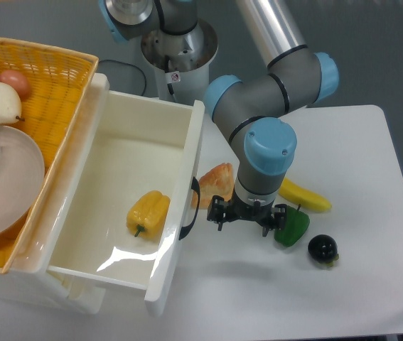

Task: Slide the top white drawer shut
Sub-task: 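Move the gripper toward the drawer front beside its black handle, then push the drawer front with the gripper, sliding the drawer inward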

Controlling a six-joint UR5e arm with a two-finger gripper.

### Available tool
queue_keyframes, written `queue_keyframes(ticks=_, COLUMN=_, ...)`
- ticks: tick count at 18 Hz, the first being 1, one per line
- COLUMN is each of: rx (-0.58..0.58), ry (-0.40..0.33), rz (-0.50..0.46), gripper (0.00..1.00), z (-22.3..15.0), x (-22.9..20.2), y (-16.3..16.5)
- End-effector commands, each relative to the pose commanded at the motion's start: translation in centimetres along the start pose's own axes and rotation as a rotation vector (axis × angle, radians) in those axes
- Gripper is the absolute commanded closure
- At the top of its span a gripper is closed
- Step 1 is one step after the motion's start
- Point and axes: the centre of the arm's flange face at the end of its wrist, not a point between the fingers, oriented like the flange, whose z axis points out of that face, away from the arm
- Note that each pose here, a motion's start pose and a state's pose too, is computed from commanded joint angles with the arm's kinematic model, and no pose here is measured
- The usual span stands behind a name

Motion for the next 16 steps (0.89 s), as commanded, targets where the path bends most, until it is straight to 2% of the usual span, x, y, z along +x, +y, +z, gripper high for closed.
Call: queue_keyframes(ticks=16, rx=0.009, ry=0.028, rz=0.021, gripper=0.0, z=-0.4, x=2.1, y=-0.2)
